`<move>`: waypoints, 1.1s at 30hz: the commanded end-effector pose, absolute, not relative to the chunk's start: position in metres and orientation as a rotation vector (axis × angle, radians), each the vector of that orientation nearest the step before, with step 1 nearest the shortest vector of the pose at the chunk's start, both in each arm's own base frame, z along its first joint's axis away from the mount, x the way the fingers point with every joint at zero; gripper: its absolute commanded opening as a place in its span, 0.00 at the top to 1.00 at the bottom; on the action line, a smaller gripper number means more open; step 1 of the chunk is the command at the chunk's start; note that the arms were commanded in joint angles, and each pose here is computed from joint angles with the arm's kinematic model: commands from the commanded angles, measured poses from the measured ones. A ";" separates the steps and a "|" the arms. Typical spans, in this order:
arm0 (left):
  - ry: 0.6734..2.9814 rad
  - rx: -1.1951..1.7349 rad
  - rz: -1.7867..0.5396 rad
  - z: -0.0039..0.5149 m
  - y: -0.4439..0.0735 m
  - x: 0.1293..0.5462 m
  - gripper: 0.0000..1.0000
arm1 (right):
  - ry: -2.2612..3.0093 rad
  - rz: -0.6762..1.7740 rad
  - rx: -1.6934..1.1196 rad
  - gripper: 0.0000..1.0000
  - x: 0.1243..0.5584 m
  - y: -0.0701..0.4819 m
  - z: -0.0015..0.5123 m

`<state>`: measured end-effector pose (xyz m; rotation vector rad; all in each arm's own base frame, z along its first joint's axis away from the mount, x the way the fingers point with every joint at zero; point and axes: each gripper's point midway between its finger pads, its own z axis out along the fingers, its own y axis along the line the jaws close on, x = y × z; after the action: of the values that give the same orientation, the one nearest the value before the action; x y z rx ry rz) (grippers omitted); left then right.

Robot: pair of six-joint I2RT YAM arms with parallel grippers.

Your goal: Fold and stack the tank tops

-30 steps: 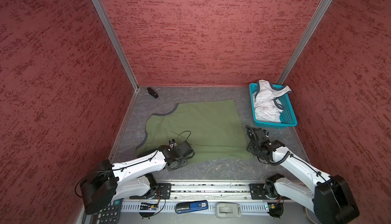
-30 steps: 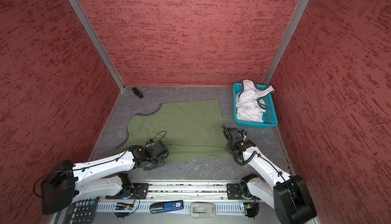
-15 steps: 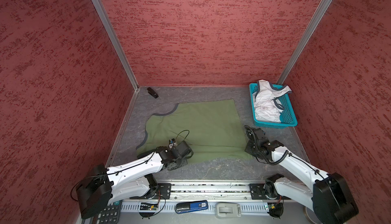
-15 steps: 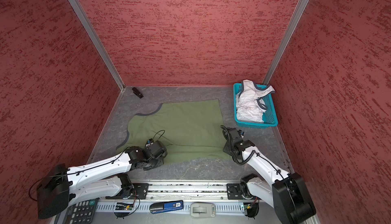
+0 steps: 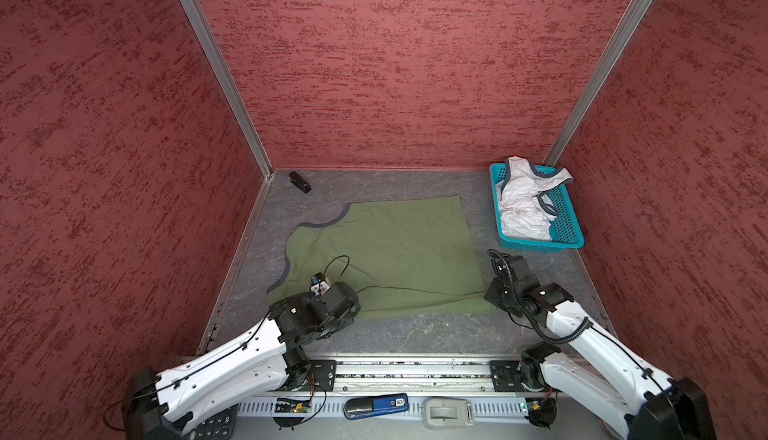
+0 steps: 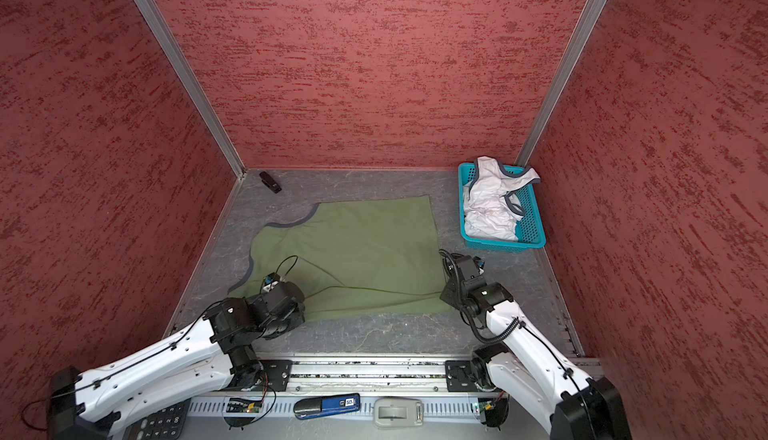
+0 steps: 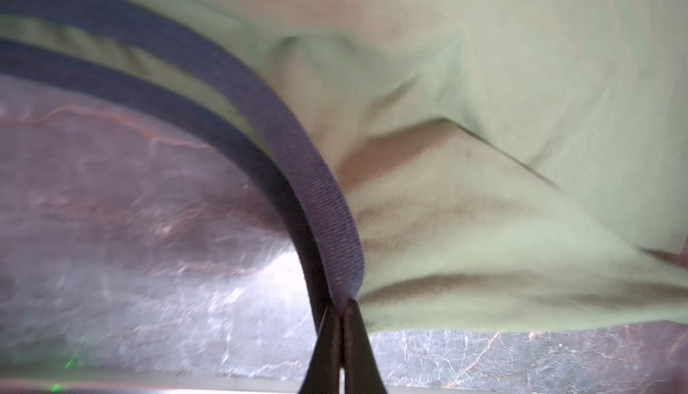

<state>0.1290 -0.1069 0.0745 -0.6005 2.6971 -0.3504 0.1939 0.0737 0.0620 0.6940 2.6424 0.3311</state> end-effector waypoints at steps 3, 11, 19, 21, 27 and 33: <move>2.854 -0.735 -0.213 0.042 -0.088 0.092 1.00 | 2.722 0.341 0.799 1.00 0.160 0.076 0.055; 2.888 -0.669 -0.212 0.040 -0.096 0.095 0.64 | 2.785 0.345 0.795 0.75 0.141 0.081 0.040; 2.683 -0.494 -0.286 0.119 -0.101 0.168 0.39 | 2.553 0.296 0.633 0.39 0.200 0.078 0.117; 2.645 -0.478 -0.339 0.128 -0.107 0.196 0.37 | 2.484 0.328 0.546 0.39 0.228 0.091 0.137; 2.616 -0.487 -0.512 0.110 -0.135 0.271 0.27 | 2.448 0.488 0.325 0.39 0.313 0.162 0.148; 2.701 -0.480 -0.509 0.071 -0.155 0.293 0.22 | 2.582 0.484 0.218 0.39 0.367 0.208 0.099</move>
<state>0.2696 -0.1322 0.0631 -0.5729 2.7552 -0.3860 0.3434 0.1831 0.1011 0.3194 2.6024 0.4165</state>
